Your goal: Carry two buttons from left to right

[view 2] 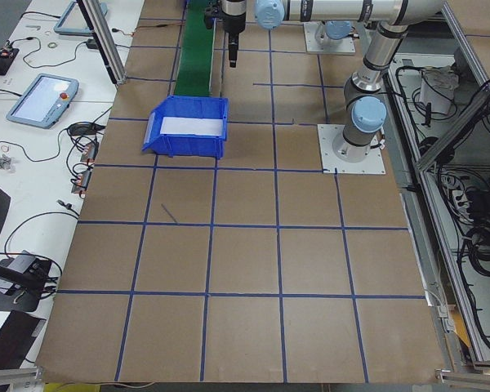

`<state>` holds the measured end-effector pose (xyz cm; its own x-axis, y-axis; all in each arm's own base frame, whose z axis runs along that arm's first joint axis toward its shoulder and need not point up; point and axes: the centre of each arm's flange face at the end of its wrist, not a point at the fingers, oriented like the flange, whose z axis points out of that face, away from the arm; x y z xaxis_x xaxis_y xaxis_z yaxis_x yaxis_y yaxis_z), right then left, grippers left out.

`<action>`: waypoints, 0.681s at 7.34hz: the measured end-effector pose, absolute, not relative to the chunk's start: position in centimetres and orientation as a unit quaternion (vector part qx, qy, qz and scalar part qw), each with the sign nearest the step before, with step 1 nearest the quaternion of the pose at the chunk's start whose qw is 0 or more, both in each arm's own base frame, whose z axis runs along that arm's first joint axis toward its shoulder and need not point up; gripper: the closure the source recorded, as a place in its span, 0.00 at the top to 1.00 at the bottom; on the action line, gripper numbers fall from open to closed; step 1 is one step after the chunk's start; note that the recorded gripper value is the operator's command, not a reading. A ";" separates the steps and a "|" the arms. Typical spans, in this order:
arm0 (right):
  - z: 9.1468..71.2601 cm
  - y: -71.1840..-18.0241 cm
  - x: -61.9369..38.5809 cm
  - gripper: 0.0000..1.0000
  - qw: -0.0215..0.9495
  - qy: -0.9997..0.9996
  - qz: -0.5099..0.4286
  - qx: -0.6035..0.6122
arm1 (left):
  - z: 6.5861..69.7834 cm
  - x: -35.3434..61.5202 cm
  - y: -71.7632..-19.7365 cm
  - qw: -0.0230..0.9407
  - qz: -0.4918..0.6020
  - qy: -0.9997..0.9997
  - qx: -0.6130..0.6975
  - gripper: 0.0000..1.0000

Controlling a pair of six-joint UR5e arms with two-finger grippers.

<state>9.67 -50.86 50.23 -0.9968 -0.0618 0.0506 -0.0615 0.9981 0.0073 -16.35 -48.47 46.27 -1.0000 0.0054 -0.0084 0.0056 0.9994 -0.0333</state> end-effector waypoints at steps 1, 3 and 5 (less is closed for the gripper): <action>49.8 -50.9 11.3 1.00 0.025 -0.999 -0.003 0.039 | 46.4 -16.4 -48.5 0.004 -0.018 1.000 0.002 1.00; 49.4 -50.8 12.4 1.00 0.024 -0.999 -0.007 0.045 | 46.6 -16.4 -48.4 0.003 -0.017 1.000 0.002 1.00; 49.0 -50.8 12.4 1.00 0.024 -0.999 -0.011 0.041 | 46.6 -16.5 -47.9 0.003 -0.018 1.000 0.008 1.00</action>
